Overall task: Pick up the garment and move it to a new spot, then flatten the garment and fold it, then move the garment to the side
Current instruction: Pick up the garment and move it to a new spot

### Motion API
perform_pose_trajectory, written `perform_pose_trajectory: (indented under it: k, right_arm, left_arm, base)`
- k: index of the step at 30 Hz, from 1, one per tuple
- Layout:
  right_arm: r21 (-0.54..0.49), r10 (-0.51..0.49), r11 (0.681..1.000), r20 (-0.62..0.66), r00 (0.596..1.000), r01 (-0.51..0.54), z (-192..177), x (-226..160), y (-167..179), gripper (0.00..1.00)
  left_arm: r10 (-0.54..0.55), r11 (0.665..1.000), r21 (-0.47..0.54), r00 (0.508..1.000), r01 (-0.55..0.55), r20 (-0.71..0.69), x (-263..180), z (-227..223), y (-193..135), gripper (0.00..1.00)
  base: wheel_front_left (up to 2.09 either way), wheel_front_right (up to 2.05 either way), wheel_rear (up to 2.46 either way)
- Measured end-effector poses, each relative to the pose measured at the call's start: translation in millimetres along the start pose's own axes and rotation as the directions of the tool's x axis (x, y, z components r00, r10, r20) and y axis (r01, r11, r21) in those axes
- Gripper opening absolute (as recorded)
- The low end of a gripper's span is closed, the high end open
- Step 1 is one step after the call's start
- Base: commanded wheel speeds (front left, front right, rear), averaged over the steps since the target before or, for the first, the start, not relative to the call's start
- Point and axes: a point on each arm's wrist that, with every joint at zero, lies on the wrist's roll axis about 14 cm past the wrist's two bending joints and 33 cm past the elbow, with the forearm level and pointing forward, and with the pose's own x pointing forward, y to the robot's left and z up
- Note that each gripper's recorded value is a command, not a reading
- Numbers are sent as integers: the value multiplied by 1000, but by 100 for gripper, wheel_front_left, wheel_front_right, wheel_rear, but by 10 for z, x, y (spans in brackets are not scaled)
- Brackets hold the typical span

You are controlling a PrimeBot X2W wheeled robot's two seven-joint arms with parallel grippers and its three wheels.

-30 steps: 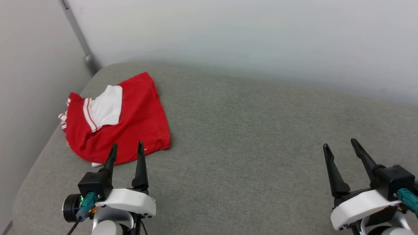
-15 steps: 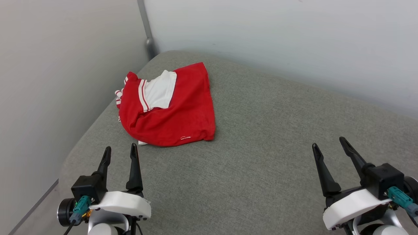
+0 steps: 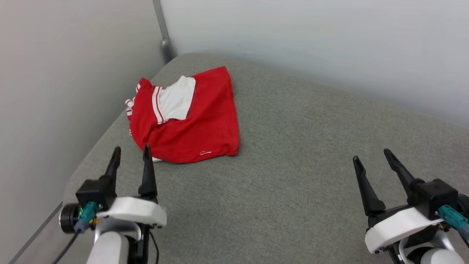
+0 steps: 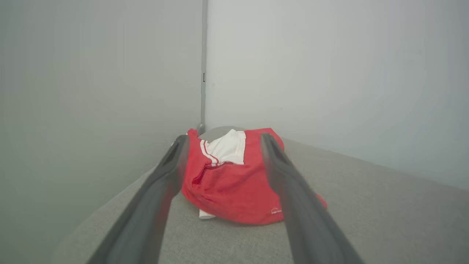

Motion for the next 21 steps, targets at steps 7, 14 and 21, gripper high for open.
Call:
perform_pose_trajectory:
  k: [7, 14, 21]
  right_arm:
    - [4, -46, 999, -15, 999, 46, -67, 19, -241, 100]
    - [5, -96, 995, -26, 995, 96, -188, 75, -616, 100]
    - [24, -173, 984, -88, 981, 176, -557, 14, -1042, 100]
  left_arm:
    - [-123, 992, 52, 985, 117, 117, 762, 552, -242, 100]
    - [-204, 969, 129, 978, 208, -48, 1611, 646, -524, 100]
    - [-165, 954, 138, 851, 266, -499, 2039, -203, -603, 100]
  base:
    - [0, 0, 0]
    - [0, 0, 0]
    - [0, 0, 0]
